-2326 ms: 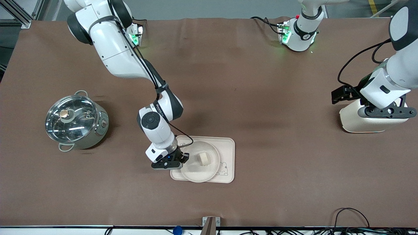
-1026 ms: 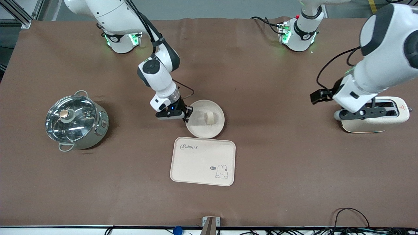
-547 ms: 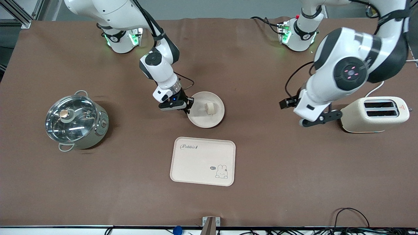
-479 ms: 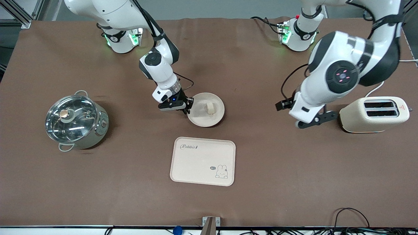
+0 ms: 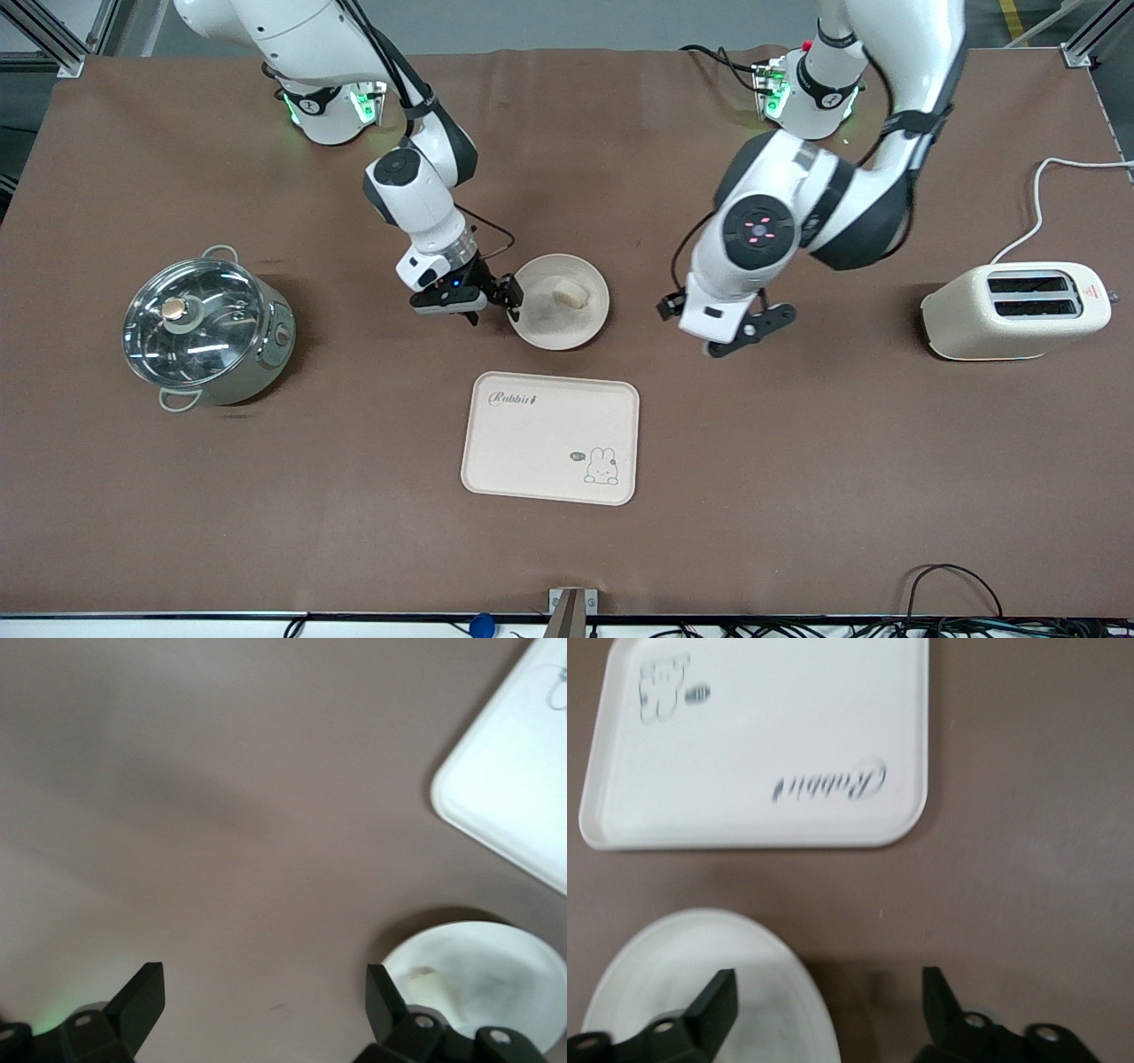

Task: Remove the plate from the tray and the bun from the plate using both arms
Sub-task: 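Release the plate with the right gripper while the left gripper reaches the plate, then grasp the bun with the left gripper while the right gripper withdraws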

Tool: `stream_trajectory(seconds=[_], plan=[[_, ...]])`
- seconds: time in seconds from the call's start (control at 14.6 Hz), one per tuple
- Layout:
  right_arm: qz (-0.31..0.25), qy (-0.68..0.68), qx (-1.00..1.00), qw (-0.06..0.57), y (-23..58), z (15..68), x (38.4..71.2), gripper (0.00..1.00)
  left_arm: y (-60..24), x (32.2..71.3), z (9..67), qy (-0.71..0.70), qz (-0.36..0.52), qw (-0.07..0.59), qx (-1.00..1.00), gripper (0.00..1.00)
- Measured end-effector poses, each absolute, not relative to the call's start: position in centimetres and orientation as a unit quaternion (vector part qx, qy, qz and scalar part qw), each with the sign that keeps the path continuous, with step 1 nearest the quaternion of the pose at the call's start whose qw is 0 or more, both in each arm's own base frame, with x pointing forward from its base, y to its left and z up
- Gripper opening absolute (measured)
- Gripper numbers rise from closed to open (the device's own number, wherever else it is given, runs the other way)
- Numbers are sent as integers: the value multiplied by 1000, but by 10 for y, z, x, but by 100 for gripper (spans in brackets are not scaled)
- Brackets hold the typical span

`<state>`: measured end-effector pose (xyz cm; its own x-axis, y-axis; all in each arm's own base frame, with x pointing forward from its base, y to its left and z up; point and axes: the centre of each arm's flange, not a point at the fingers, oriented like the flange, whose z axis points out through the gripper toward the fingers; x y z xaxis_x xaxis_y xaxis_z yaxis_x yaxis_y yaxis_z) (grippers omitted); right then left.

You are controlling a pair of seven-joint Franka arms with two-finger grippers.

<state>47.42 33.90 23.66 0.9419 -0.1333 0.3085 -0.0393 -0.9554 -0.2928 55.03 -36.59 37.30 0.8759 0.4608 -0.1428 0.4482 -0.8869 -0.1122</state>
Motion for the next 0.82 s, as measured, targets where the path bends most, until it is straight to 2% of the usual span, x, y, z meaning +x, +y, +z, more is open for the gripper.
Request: stream_trajectory(seconds=[0.48,0.62,0.82], plan=[[-115,94,-985,86,301,306,533,100,-467,505,296,-370,63,14,-927,100],[-97,107,-987,65,280,336,550,100,-489,488,276,-416,64,14,-907,100],[-102,84,-990,46,225,394,575,100,-514,465,252,-475,65,17,-877,100]])
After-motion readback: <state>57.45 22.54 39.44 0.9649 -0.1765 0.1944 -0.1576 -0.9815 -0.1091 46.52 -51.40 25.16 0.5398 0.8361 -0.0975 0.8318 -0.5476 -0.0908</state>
